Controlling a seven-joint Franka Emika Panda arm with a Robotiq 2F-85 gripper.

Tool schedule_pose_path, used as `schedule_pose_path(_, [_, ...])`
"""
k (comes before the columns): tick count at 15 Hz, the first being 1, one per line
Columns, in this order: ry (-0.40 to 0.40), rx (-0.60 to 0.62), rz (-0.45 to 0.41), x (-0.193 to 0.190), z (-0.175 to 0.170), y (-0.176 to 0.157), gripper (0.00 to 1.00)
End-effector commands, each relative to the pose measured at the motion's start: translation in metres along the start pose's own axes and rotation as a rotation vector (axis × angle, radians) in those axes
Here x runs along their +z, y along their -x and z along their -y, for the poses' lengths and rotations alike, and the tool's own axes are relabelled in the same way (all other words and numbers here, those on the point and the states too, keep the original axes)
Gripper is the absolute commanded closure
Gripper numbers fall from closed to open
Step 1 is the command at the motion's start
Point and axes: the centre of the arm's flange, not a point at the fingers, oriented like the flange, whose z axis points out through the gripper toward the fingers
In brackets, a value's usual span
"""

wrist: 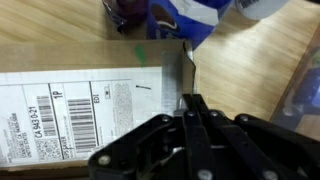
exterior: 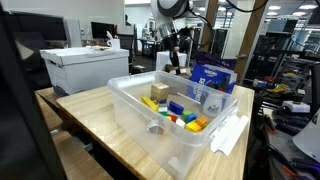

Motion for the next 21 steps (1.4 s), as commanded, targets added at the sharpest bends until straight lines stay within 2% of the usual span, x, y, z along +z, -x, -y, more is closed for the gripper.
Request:
schedule_pose_path(1, [0.001,0.061,-0.138,-0.016,0.002,0.004,0.95])
schedule_pose_path(2, [0.013,0.073,-0.171,-0.02,0.002,0.002,0.95])
schedule_pose_path(3, [0.068,0.083,-0.209,-0.026,0.004,0.002,0.95])
schedule_pose_path(4, [0.112,0.106,-0.293,-0.039,0.006,-0.001,0.95])
schedule_pose_path(5, [0.144,0.115,-0.311,-0.041,0.01,0.0,0.95])
schedule_pose_path(6, [0.217,0.136,-0.384,-0.053,0.017,-0.002,0.95])
schedule_pose_path(7, [0.231,0.122,-0.316,-0.047,0.016,-0.003,0.7])
schedule_pose_path(8, [0.268,0.133,-0.309,-0.048,0.017,-0.002,0.69])
schedule_pose_path(9, [0.305,0.143,-0.258,-0.045,0.018,0.0,0.61])
schedule_pose_path(10, [0.303,0.147,-0.217,-0.045,0.018,0.001,0.56])
schedule_pose_path(11, [0.327,0.166,-0.163,-0.04,0.019,0.005,0.46])
schedule_pose_path(12, [0.317,0.163,-0.153,-0.038,0.019,0.008,0.4])
schedule_pose_path(13, [0.326,0.171,-0.102,-0.032,0.019,0.013,0.27])
schedule_pose_path(14, [0.317,0.179,-0.116,-0.03,0.016,0.014,0.22])
schedule_pose_path(15, [0.316,0.193,-0.117,-0.025,0.012,0.016,0.08])
schedule_pose_path(17, [0.386,0.359,-0.206,-0.021,0.002,0.013,0.0])
schedule_pose_path(21, [0.481,0.531,-0.257,-0.002,-0.005,0.006,0.0])
